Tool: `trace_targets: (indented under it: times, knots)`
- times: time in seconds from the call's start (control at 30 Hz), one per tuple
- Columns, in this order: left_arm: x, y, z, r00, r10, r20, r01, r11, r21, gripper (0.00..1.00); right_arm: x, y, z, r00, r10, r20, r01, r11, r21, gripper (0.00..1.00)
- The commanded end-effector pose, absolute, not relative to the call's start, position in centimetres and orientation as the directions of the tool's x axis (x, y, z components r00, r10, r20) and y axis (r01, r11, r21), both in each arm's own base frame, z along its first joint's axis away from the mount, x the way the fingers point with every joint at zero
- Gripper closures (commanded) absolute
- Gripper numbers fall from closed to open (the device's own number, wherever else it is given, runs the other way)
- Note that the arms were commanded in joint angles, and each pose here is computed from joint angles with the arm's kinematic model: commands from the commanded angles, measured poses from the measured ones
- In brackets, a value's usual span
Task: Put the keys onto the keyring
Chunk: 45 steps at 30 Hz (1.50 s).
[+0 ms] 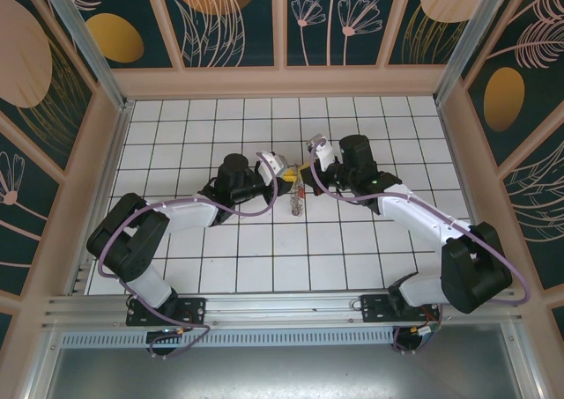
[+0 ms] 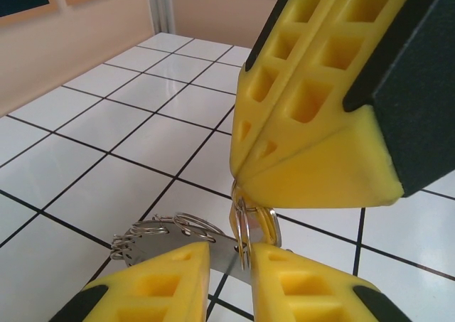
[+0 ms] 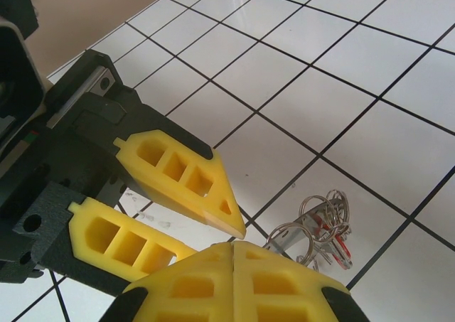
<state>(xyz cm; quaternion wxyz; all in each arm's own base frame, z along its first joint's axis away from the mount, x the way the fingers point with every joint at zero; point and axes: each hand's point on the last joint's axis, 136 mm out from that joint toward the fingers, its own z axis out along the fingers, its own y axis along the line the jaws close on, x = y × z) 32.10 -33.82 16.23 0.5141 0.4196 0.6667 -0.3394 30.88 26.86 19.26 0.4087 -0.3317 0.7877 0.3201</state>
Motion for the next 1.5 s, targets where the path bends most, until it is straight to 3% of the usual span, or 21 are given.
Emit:
trace_targets:
  times: [0.0,0.7,0.9,1.17,1.47]
  knots:
    - [32.4,-34.1,17.6,-0.083,0.192,-0.978,0.914,0.406,0.002,0.76,30.6,27.2,21.7,-0.375,-0.238,-0.896,-0.819,0.538,0.2,1.0]
    - [32.5,-34.2,17.5,-0.091,0.193,-0.977,0.913,0.409,-0.004,0.74,30.2,27.6,21.4,-0.372,-0.264,-0.89,-0.834,0.516,0.196,1.0]
    - [32.5,-34.3,17.4,-0.092,0.197,-0.976,0.914,0.406,-0.004,0.79,30.2,27.6,21.5,-0.368,-0.264,-0.892,-0.834,0.517,0.191,1.0]
    - [32.5,-34.1,17.2,-0.092,0.205,-0.974,0.914,0.407,-0.001,1.0,31.3,26.6,21.2,-0.379,-0.255,-0.889,-0.793,0.585,0.17,1.0]
    - [32.3,-34.2,17.5,-0.086,0.183,-0.979,0.916,0.402,-0.005,1.0,33.1,24.5,18.9,-0.504,-0.187,-0.843,-0.697,0.665,0.269,1.0]
